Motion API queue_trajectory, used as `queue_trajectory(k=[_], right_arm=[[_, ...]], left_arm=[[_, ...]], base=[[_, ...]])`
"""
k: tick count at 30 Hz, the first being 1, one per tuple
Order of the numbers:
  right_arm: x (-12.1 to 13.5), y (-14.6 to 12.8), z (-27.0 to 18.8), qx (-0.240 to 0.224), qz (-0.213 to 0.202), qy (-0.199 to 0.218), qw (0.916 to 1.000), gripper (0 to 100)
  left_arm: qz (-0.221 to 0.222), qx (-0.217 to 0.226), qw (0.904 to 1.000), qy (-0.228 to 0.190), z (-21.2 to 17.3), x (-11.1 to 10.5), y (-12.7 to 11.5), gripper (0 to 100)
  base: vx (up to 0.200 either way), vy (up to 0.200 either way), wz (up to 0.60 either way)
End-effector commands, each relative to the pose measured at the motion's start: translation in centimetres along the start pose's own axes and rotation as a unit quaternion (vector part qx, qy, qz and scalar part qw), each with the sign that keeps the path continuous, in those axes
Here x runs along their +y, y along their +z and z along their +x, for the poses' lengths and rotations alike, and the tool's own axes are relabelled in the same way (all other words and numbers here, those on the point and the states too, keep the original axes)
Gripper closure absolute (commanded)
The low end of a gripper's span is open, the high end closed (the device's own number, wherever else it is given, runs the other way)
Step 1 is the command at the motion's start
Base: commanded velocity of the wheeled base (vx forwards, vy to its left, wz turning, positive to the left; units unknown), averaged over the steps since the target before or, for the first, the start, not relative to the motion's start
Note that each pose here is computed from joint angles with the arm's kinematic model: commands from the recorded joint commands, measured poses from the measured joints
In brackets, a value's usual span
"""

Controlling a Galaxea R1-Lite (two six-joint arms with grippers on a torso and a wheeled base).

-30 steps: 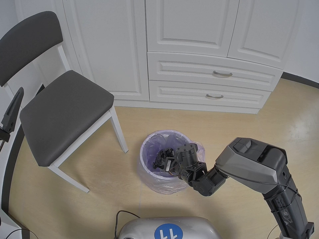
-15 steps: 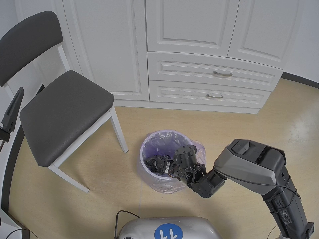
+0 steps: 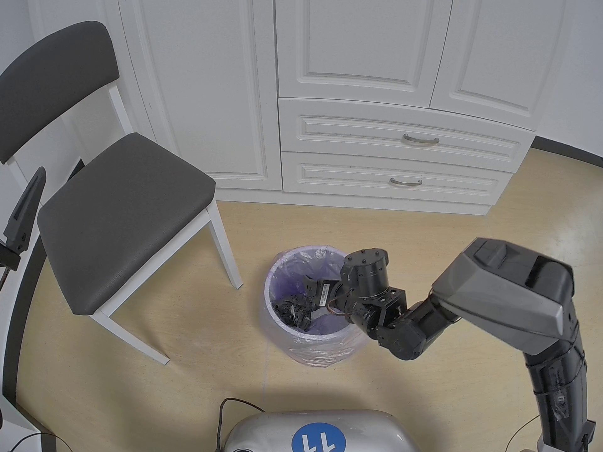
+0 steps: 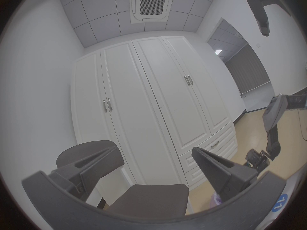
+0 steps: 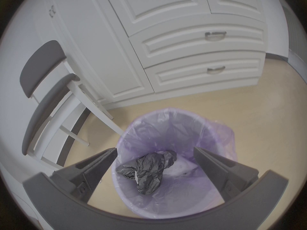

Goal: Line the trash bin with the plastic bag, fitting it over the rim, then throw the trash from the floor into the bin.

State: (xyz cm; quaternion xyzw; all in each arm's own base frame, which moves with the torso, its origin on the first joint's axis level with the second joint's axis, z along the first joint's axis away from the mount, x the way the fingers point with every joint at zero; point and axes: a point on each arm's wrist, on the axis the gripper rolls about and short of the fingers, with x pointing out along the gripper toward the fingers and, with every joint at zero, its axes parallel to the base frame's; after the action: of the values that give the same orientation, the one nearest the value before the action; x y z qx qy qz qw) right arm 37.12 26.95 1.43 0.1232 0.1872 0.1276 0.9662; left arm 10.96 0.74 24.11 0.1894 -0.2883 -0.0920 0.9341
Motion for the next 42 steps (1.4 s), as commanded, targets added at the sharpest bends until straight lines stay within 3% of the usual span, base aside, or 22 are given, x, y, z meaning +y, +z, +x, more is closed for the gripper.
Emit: queue_trajectory(k=[1,5,9,13,18,21,25,29,32,38,42], right_arm=[[-0.5,5.4,-4.3,-0.042,-0.037,-0.008,0.9984,0],[-2.1,8.0,-7.5,-0.074,-0.077,-0.021,0.9941,0],[-5.3,10.6,-9.5,-0.151,-0.127,-0.054,0.9788,0],[-8.9,11.2,-10.5,-0.211,-0.162,-0.094,0.9594,0],[-10.0,10.3,-12.6,-0.248,-0.148,-0.105,0.9516,0],[-10.5,9.2,-14.5,-0.227,-0.146,-0.129,0.9541,0],[-10.9,10.4,-18.9,-0.254,-0.100,-0.137,0.9522,0],[-11.7,11.2,-21.6,-0.272,-0.091,-0.152,0.9459,0],[-11.8,11.8,-23.7,-0.293,-0.082,-0.161,0.9388,0],[-11.5,13.4,-27.9,-0.356,-0.056,-0.172,0.9166,0],[-11.1,14.7,-31.1,-0.409,-0.039,-0.163,0.8972,0]], left_arm=[[-0.002,0.007,0.9999,-0.008,0.1,-0.2,-0.4,0],[0.000,0.017,0.9998,-0.011,0.2,-0.3,-0.9,0],[0.003,0.037,0.9992,-0.016,0.5,-0.5,-1.9,0],[0.016,0.048,0.9985,-0.023,0.5,-0.7,-2.5,0],[-0.003,0.076,0.9958,-0.050,-0.1,-2.0,-3.8,0],[-0.026,0.098,0.9924,-0.070,-0.8,-2.9,-4.7,0],[-0.064,0.113,0.9888,-0.074,-1.4,-3.3,-5.1,0],[-0.077,0.102,0.9886,-0.080,-1.5,-3.5,-4.7,0],[-0.075,0.092,0.9900,-0.076,-1.6,-3.5,-4.2,0],[-0.100,0.047,0.9921,-0.060,-2.5,-3.1,-2.2,0],[-0.109,0.029,0.9933,-0.023,-3.1,-2.7,-1.1,0]], base=[[0.000,0.000,0.00],[0.000,0.000,0.00],[0.000,0.000,0.00],[0.000,0.000,0.00],[0.000,0.000,0.00],[0.000,0.000,0.00],[0.000,0.000,0.00],[0.000,0.000,0.00],[0.000,0.000,0.00],[0.000,0.000,0.00],[0.000,0.000,0.00]])
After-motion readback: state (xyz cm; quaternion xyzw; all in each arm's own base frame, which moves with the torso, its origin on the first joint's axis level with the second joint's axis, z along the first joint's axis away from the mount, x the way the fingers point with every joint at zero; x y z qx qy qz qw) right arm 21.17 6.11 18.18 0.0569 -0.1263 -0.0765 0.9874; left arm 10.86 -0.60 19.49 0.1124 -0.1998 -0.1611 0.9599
